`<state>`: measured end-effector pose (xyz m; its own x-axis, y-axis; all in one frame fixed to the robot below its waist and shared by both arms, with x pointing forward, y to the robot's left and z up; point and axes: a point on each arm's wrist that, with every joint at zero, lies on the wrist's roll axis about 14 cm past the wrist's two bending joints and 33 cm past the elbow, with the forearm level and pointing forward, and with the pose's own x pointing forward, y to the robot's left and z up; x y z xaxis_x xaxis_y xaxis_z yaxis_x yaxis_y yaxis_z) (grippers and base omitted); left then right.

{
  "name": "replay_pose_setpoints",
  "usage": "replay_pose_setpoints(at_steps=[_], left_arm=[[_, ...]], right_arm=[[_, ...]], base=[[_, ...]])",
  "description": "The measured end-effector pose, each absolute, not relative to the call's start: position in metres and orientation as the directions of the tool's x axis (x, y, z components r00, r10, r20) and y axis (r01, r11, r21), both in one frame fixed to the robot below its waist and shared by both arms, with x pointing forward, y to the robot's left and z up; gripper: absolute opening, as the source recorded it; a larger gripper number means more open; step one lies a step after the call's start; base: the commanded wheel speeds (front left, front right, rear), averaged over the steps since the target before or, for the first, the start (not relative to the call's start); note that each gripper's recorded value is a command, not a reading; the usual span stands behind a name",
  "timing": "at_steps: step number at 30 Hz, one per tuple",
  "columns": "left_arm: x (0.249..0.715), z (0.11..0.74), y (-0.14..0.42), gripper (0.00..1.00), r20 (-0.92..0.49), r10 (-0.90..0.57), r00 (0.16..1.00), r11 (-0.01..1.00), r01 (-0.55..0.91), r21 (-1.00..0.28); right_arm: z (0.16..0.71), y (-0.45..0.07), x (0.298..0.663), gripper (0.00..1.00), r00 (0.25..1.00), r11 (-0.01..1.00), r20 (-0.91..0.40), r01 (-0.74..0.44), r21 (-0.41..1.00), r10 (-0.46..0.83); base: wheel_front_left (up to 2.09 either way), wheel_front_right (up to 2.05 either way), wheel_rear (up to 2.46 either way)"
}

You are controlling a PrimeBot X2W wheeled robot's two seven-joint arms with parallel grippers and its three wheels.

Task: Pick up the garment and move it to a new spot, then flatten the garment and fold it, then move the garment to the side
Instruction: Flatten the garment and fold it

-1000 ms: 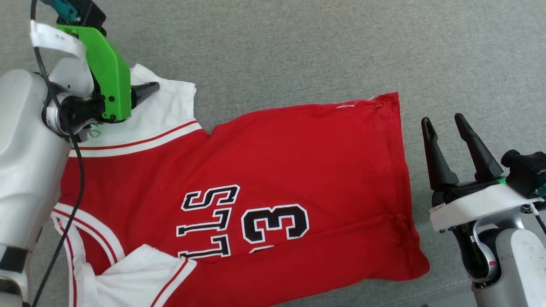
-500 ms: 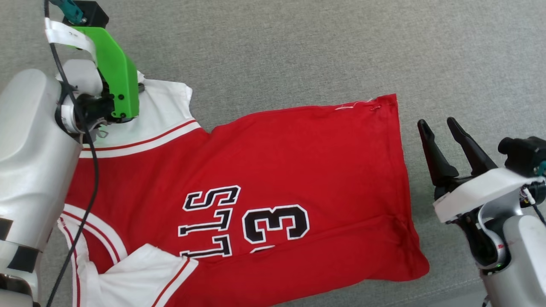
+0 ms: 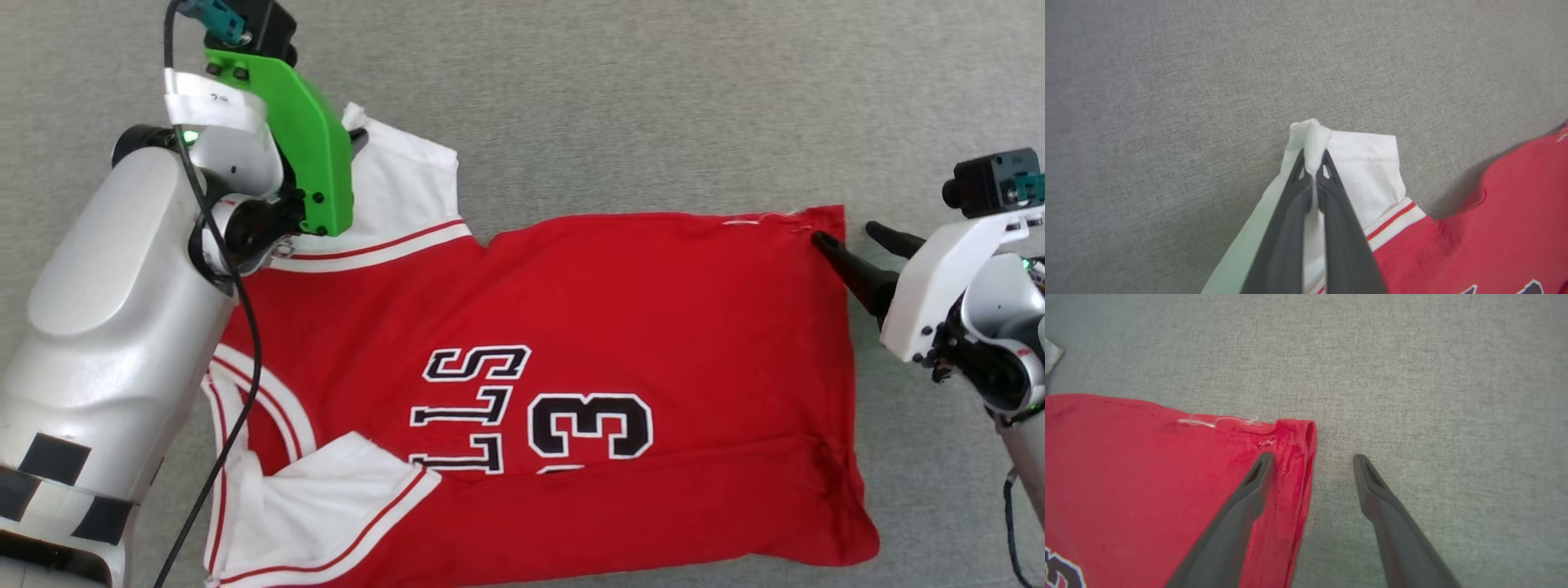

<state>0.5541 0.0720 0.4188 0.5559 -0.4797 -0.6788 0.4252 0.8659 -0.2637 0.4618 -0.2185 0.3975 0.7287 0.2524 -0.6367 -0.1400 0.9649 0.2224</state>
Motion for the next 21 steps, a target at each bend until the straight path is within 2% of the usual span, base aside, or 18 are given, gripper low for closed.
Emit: replay_pose_setpoints(at_steps=[8, 9, 10, 11, 16, 18, 21], left_arm=[[0.542, 0.429, 0.086, 0.00, -0.639, -0.479, 0.602, 0.871, 0.416, -0.261], [0.540, 0.428, 0.088, 0.00, -0.639, -0.477, 0.604, 0.872, 0.413, -0.261], [0.539, 0.428, 0.090, 0.00, -0.638, -0.475, 0.606, 0.874, 0.410, -0.261], [0.538, 0.428, 0.092, 0.00, -0.635, -0.474, 0.611, 0.875, 0.407, -0.262], [0.534, 0.429, 0.097, 0.00, -0.623, -0.470, 0.626, 0.879, 0.397, -0.264], [0.533, 0.432, 0.099, 0.00, -0.613, -0.469, 0.636, 0.880, 0.394, -0.264], [0.528, 0.438, 0.100, 0.00, -0.596, -0.476, 0.647, 0.879, 0.381, -0.287]], right_arm=[[0.370, -0.200, 0.463, 1.00, 0.548, 0.950, -0.778, -0.223, 0.218, 0.307], [0.364, -0.200, 0.460, 0.47, 0.511, 0.950, -0.804, -0.228, 0.216, 0.305], [0.360, -0.199, 0.458, 0.18, 0.481, 0.948, -0.822, -0.237, 0.214, 0.306], [0.358, -0.198, 0.458, 0.00, 0.456, 0.945, -0.835, -0.245, 0.215, 0.308], [0.357, -0.195, 0.458, 0.00, 0.414, 0.941, -0.856, -0.263, 0.214, 0.310], [0.361, -0.195, 0.459, 0.00, 0.423, 0.941, -0.852, -0.265, 0.210, 0.309], [0.377, -0.194, 0.468, 0.00, 0.481, 0.941, -0.818, -0.268, 0.206, 0.316]], base=[[0.00, 0.00, 0.00], [0.00, 0.00, 0.00], [0.00, 0.00, 0.00], [0.00, 0.00, 0.00], [0.00, 0.00, 0.00], [0.00, 0.00, 0.00], [0.00, 0.00, 0.00]])
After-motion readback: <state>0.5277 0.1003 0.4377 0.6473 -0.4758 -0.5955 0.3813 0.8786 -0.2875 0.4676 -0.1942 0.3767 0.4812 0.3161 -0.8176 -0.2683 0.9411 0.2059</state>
